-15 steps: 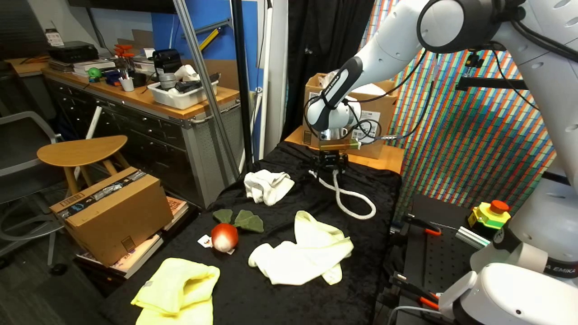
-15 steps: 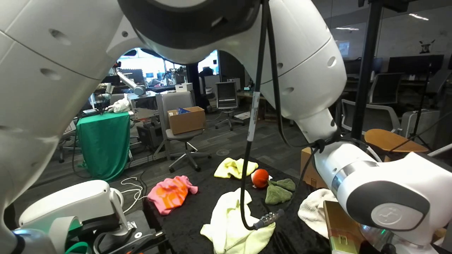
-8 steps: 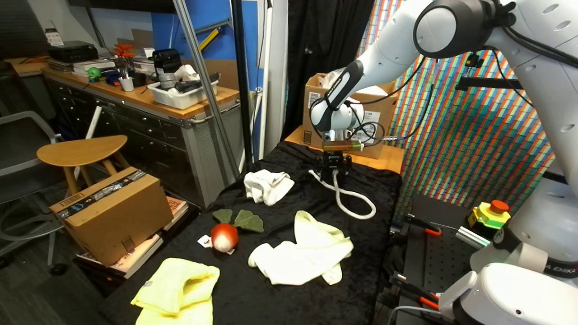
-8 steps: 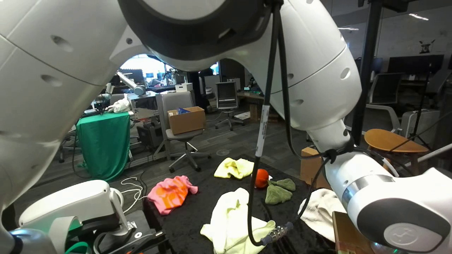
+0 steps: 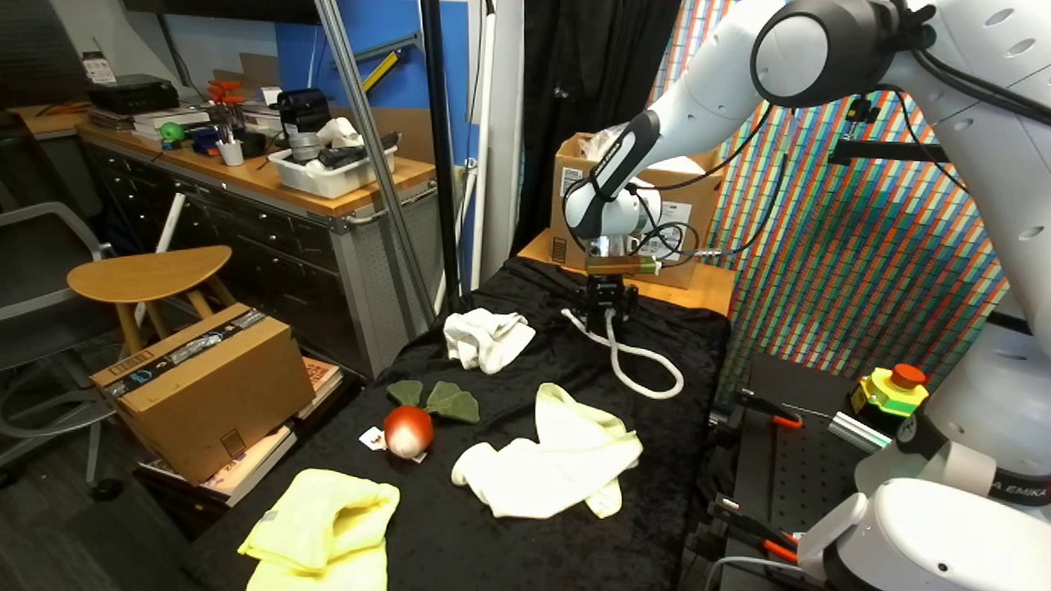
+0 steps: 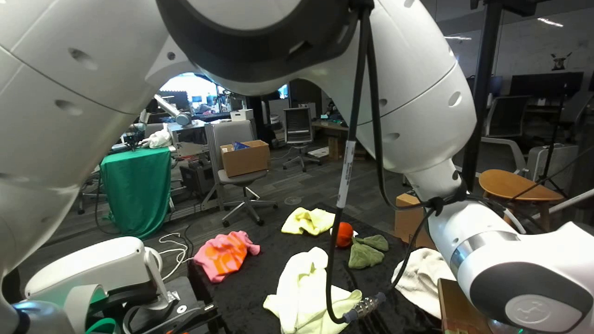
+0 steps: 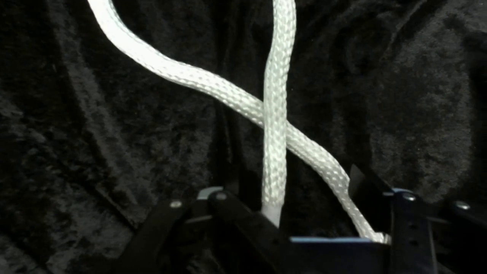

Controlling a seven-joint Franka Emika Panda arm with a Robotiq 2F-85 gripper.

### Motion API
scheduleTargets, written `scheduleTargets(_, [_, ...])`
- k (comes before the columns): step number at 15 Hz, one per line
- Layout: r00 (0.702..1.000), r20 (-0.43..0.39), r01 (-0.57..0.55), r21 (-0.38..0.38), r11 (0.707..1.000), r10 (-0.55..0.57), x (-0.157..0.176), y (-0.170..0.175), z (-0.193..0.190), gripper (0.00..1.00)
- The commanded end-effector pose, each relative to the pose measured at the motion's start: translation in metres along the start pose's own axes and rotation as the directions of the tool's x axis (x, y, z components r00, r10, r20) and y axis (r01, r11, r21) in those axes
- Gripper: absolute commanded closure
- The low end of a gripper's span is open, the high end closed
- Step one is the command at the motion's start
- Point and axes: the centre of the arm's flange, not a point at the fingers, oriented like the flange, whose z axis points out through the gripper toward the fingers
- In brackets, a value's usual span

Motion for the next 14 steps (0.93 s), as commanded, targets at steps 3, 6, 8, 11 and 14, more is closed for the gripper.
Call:
scheduleTargets(3, [1.000, 0.004, -0.015, 0.020, 1.000, 0.015, 0.0061, -0.0058, -0.0032, 0.69])
scheduleTargets(6, [1.000, 0.014, -0.013, 0.015, 1.000, 0.013, 0.0087, -0.0074, 0.0025, 0.90])
scheduleTargets(8, [1.000, 0.018, -0.013, 0.013, 1.000, 0.013, 0.0083, -0.0065, 0.0047, 0.90])
scheduleTargets(11, [1.000, 0.013, -0.010, 0.012, 1.000, 0.010, 0.0053, -0.0038, 0.0025, 0.90])
scheduleTargets(14, [1.000, 0.003, -0.001, 0.003, 1.000, 0.001, -0.0001, -0.0046, -0.0016, 0.91])
